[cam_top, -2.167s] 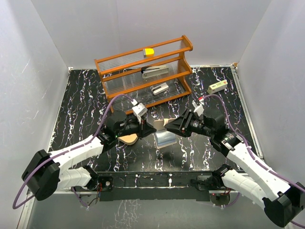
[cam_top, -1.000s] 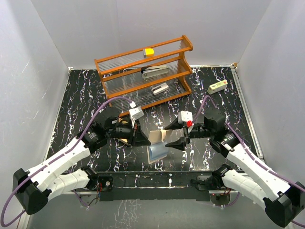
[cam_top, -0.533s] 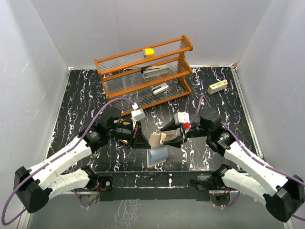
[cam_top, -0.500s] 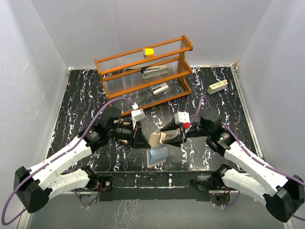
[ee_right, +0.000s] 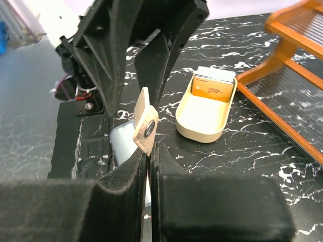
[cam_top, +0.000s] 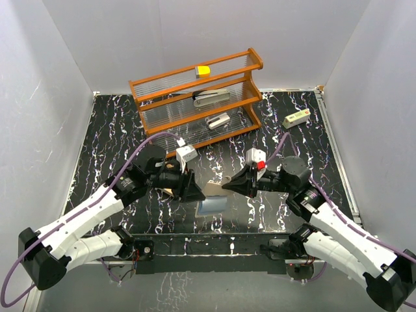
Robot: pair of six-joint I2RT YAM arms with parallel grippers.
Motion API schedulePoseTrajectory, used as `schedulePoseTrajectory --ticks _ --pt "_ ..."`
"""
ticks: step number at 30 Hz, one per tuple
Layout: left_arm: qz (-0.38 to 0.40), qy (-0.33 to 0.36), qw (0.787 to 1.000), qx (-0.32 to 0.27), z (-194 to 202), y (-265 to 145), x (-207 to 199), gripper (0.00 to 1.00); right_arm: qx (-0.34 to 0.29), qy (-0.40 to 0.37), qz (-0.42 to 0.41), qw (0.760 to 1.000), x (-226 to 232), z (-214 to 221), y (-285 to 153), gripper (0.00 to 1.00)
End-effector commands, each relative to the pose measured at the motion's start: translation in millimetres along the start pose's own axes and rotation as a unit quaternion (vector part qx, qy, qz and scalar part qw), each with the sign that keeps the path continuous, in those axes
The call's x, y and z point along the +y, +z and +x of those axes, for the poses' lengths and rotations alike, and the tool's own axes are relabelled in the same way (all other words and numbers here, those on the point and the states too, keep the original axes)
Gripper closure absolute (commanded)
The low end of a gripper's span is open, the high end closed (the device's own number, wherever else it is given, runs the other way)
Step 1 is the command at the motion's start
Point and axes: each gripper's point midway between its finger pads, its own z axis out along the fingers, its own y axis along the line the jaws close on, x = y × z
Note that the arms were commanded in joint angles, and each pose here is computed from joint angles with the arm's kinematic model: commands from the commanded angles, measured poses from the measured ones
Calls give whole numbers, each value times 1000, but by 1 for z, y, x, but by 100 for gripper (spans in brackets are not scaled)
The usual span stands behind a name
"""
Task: Put the credit cards into the card holder
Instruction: Open the card holder at the center of the board.
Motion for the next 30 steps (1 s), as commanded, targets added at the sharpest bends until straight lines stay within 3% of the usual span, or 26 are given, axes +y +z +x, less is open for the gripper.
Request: schedulePoseTrajectory --ticks 1,5,10,14,22,30 --pt "-77 2 996 -44 -29 -17 9 49 -28 75 96 992 -25 -18 -4 100" --pt "-127 -14 986 -108 -47 -31 17 39 -42 159 119 979 -29 -23 -3 100" --pt "-155 -54 964 -209 -57 -52 23 27 -108 210 127 963 -25 -51 -9 100" --pt "-156 -77 954 -243 -47 -57 28 23 -154 273 132 940 -26 -66 -12 100" --pt "-64 -109 954 -272 -43 -46 7 21 -235 334 130 903 -27 -94 -22 100" --pt "42 -147 928 -339 -47 -47 -12 20 -285 368 132 875 -32 -105 -31 100"
